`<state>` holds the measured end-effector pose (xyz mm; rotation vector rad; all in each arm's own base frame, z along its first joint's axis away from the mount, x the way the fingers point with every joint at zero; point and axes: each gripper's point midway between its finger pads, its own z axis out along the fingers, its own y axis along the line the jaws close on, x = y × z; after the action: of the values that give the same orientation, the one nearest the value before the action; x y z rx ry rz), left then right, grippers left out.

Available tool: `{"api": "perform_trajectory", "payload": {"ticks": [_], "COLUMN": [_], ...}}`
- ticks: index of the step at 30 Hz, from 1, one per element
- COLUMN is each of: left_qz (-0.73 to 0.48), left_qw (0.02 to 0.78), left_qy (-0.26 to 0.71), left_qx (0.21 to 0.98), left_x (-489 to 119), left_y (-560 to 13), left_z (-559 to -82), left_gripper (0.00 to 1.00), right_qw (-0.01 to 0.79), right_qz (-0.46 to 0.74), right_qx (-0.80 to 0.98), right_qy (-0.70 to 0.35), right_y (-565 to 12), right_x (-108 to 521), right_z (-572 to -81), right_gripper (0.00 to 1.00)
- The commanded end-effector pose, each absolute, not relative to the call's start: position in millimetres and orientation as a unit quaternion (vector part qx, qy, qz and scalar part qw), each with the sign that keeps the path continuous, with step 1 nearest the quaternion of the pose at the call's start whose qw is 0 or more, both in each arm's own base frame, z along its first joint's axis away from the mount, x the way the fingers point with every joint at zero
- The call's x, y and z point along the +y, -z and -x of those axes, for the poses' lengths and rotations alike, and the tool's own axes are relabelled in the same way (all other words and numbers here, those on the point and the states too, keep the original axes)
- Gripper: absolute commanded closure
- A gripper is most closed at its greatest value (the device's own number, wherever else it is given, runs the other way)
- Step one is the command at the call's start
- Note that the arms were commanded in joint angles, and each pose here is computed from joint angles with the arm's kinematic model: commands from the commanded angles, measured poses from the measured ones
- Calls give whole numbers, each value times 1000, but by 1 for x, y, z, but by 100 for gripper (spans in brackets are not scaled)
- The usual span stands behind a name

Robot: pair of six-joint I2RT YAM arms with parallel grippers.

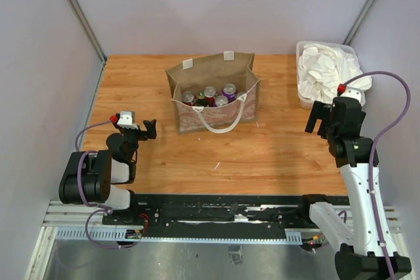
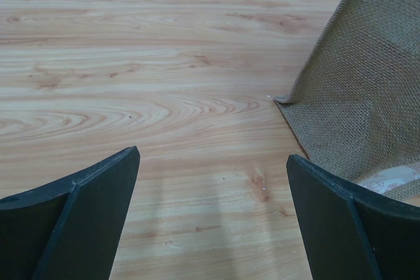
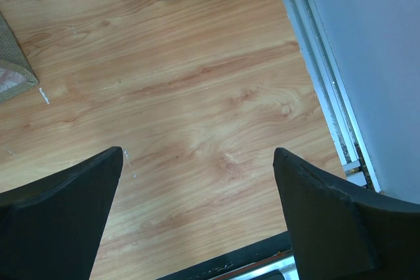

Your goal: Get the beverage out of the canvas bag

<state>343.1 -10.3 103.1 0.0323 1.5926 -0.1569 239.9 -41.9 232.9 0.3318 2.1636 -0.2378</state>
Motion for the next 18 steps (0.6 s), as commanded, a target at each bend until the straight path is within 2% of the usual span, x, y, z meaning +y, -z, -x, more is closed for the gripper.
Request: {"api": "perform_trajectory", "payload": {"ticks": [1, 12, 18], "left_qz": [-23, -23, -24], "left_qw": [714, 714, 714], "left_qy": [63, 63, 63], "left_qx": [697, 697, 697], "left_x": [-10, -10, -10], "left_y": [-116, -116, -116], "left_z": [-347, -347, -347], "left_gripper": [0, 0, 0], "right_qw": [438, 437, 478], "right_qz": [-134, -127, -107], "right_qx": [881, 882, 868], "right_qy": [120, 120, 83], "right_y": [-226, -224, -240], "right_x": [-48, -47, -35], "right_z": [-231, -230, -238], "right_gripper": [2, 2, 2]}}
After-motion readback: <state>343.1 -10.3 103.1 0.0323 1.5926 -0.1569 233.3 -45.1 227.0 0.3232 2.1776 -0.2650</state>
